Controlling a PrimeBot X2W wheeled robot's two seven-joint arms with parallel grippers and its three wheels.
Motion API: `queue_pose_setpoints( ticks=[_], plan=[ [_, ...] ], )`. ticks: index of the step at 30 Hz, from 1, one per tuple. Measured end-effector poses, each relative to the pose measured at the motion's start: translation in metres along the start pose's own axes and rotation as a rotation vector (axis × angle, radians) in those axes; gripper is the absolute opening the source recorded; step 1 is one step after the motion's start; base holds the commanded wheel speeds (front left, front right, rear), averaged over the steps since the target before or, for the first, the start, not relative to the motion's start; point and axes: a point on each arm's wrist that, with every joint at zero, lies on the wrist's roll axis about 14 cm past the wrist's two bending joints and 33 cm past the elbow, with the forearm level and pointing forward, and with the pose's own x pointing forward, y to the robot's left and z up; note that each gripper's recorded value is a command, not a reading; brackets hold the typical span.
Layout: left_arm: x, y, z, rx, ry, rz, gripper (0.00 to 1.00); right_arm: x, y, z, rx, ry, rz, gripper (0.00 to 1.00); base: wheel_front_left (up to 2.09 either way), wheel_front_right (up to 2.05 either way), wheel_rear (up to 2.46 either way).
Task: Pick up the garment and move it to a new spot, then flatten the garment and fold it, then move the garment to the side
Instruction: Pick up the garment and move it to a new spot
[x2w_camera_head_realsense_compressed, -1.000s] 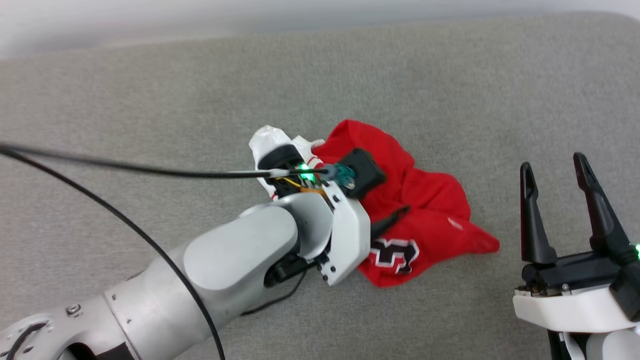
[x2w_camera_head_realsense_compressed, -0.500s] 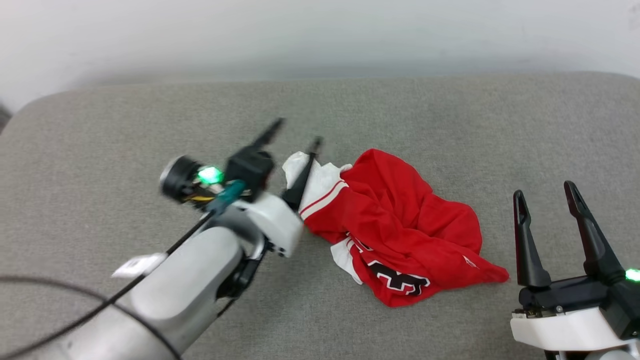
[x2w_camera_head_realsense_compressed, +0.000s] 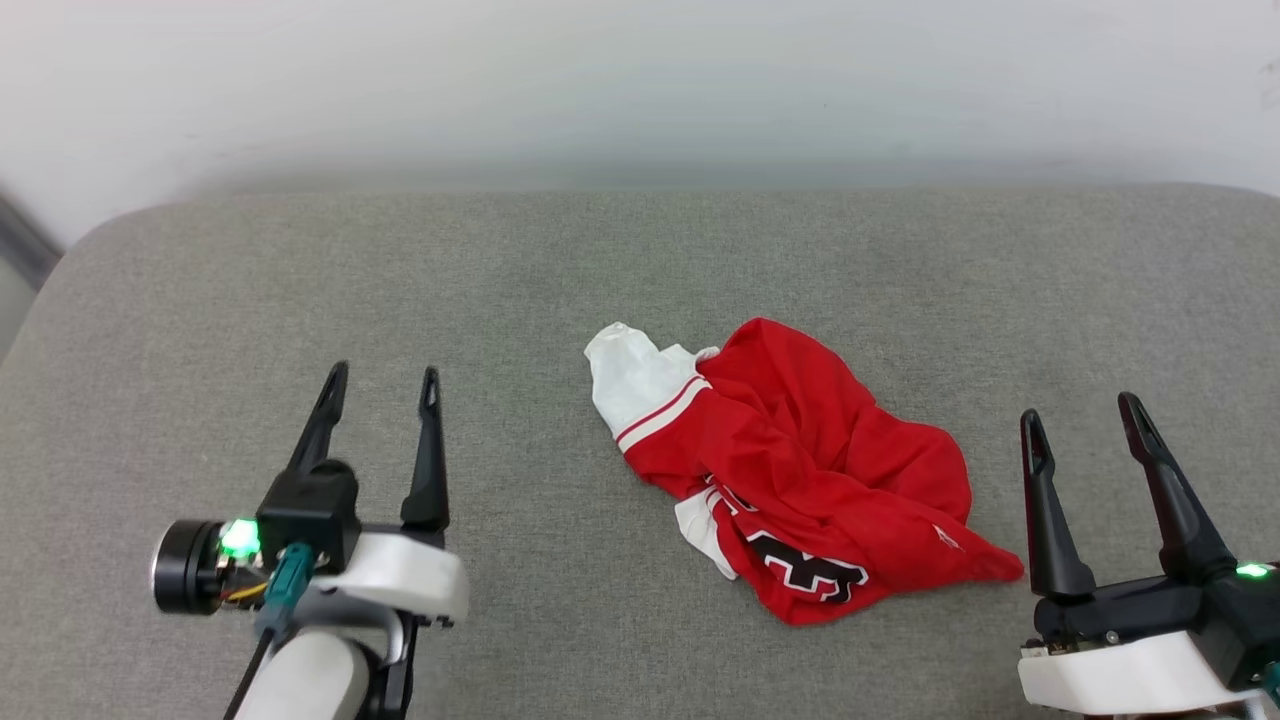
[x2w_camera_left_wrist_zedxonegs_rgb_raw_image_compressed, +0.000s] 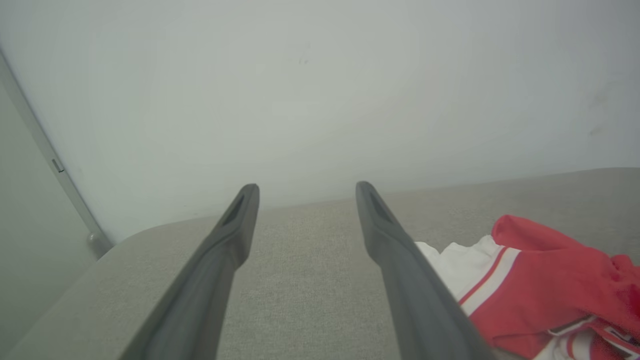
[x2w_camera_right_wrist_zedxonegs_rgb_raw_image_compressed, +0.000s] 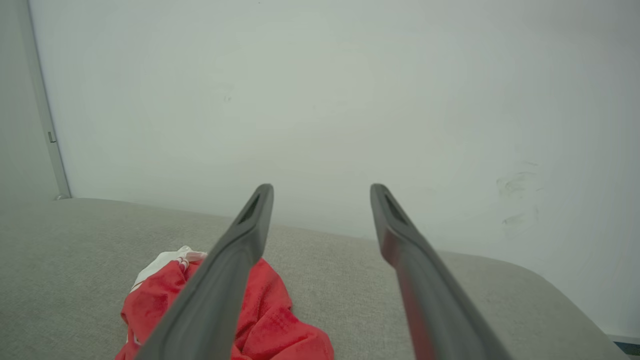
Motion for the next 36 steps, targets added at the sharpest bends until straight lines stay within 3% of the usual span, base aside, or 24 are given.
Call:
queue_pose_setpoints(
  ticks=[7, 36],
  plan=[
    [-0.027, 0.020, -0.013, -0.002, 0.032, 0.084, 1.00, -0.009, -0.002, -0.006, 0.026, 0.027, -0.013, 1.00, 0.00, 0.00, 0.00],
    [-0.085, 0.018, -0.031, -0.055, 0.088, 0.125, 1.00, -0.040, -0.004, -0.020, 0.113, 0.089, -0.050, 1.00, 0.00, 0.00, 0.00]
  ],
)
